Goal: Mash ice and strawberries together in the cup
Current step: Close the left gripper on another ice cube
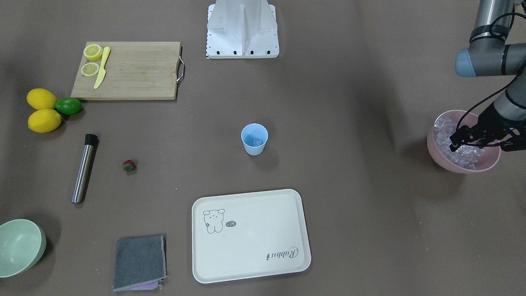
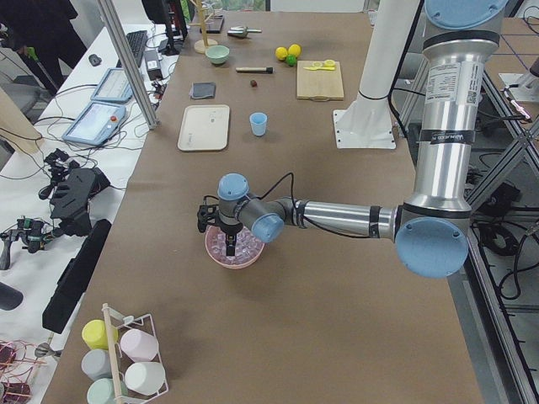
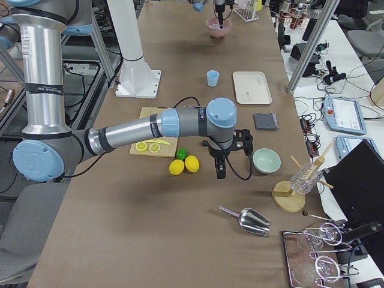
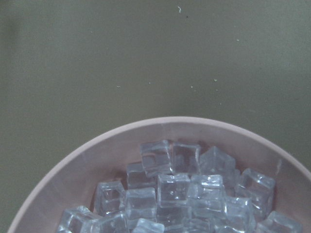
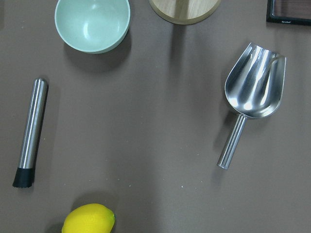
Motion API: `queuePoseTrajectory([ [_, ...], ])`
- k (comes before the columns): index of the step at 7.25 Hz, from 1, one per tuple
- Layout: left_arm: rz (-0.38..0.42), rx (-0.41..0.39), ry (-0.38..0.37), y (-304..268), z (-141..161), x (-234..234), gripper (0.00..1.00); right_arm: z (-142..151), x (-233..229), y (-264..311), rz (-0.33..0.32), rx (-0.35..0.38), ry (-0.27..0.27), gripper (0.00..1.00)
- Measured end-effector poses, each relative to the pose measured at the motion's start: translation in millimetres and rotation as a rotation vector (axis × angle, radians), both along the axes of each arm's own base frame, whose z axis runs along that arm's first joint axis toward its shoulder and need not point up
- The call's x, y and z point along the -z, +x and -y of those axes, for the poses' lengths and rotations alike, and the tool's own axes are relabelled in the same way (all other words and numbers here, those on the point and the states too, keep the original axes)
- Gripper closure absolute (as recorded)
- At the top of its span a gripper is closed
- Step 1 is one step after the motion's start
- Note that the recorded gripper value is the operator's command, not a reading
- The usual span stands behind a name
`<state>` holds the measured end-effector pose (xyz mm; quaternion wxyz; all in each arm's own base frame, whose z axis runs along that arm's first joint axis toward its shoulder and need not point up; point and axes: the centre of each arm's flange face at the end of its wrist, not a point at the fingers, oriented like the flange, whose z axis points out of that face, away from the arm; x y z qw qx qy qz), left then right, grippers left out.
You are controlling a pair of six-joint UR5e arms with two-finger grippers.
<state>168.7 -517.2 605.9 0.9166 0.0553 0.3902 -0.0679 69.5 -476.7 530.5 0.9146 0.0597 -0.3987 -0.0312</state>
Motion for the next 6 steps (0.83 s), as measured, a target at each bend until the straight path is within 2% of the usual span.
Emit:
queuePoseTrajectory([
  [1,-0.001,-0.001,0.002,0.4,-0.3,-0.3,0.24,0.3,1.0,0.0,0.000,0.000,0.002,0.00],
  [3,-0.001,-0.003,0.003,0.3,-1.1,-1.7,0.34,0.5,2.9,-0.1,0.001,-0.001,0.006,0.00],
  [4,-0.001,-0.003,0.002,0.2,-1.3,-2.3,0.42,0.5,3.7,-0.1,0.001,-0.001,0.008,0.00],
  [5,-0.001,-0.003,0.002,0.2,-1.4,-2.5,0.53,0.5,4.2,0.0,0.001,0.000,0.009,0.00],
  [6,-0.002,-0.004,0.004,0.3,-1.5,-1.6,0.70,0.4,4.7,-0.1,0.001,0.000,0.010,0.00],
])
